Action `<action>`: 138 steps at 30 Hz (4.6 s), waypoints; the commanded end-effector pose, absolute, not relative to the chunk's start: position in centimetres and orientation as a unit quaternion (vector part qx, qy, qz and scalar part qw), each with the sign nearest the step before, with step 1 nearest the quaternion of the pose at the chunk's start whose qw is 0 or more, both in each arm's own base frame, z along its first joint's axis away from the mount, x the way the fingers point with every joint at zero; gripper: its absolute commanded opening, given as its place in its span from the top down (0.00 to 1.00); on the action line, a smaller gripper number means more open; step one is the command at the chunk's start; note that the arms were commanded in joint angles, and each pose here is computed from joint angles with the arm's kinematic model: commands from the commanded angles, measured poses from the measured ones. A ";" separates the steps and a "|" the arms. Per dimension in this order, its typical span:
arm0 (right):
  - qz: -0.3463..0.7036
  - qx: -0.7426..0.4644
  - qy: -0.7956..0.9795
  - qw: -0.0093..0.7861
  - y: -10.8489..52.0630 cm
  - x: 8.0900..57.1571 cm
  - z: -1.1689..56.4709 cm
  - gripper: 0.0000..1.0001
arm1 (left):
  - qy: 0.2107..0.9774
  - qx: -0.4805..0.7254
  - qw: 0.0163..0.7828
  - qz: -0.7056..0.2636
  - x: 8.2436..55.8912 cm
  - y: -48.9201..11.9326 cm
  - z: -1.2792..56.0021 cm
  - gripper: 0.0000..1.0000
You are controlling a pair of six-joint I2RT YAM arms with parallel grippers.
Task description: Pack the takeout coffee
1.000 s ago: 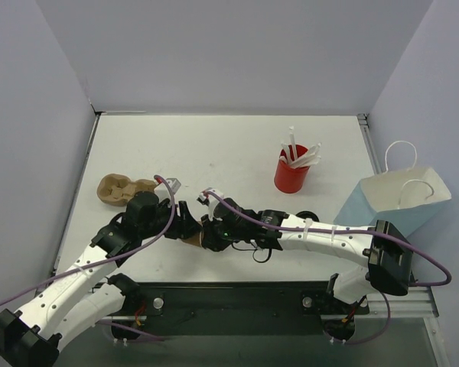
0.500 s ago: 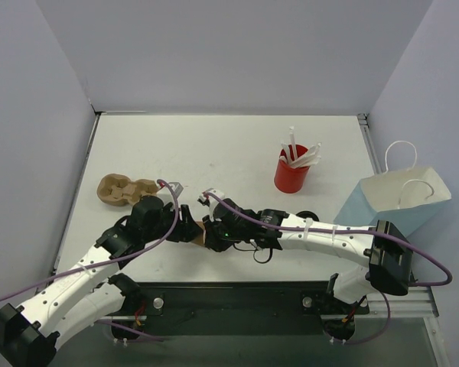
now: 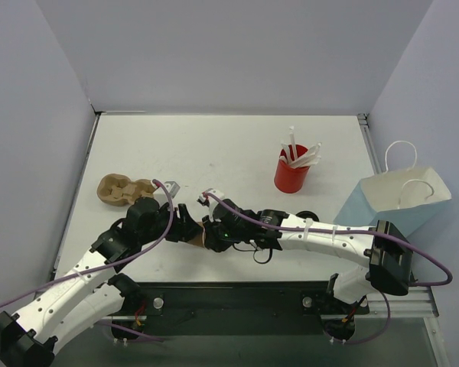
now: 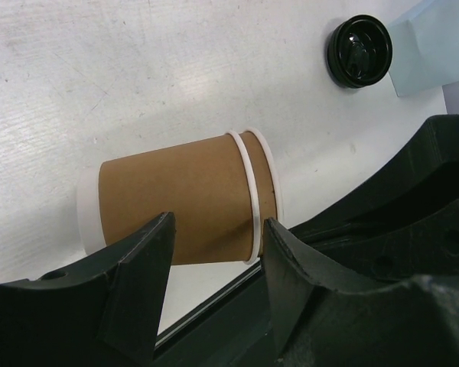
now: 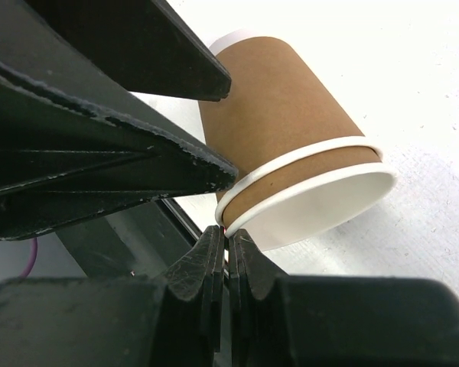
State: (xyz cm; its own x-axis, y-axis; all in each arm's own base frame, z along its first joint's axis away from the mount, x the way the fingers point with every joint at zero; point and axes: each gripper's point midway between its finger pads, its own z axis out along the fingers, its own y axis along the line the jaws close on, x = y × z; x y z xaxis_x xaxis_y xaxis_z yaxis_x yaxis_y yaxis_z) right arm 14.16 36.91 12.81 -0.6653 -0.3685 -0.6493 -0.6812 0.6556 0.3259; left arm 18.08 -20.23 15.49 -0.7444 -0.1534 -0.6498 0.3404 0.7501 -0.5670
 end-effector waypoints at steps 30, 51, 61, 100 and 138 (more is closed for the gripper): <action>0.291 -0.296 0.858 0.302 37.7 14.9 15.7 1.00 | 0.865 0.055 0.347 -0.359 18.3 -21.0 13.7 0.42; 0.237 -0.319 0.868 0.298 38.2 16.4 16.8 1.00 | 0.879 -0.081 0.436 -0.175 20.7 -12.3 16.2 0.40; 0.191 -0.276 0.886 0.321 35.7 19.6 16.6 1.00 | 0.900 -0.045 0.410 -0.142 21.1 -12.8 13.8 0.46; 0.177 -0.185 0.887 0.383 23.9 19.3 17.5 1.00 | 0.915 0.089 0.387 0.068 26.5 -18.2 11.2 0.97; 0.191 -0.201 0.879 0.388 23.6 17.3 17.5 1.00 | 0.869 -0.480 0.081 -0.095 16.1 -3.8 12.0 1.00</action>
State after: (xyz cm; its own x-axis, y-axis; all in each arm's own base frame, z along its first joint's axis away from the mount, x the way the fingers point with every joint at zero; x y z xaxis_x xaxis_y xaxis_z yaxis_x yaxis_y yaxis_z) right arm 17.09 24.38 17.59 -0.6371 -0.1985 -0.7448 -0.5089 0.8341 0.2129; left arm 15.47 -3.94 11.62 -0.5960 -0.8012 -0.0541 -0.7774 0.5925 -0.2112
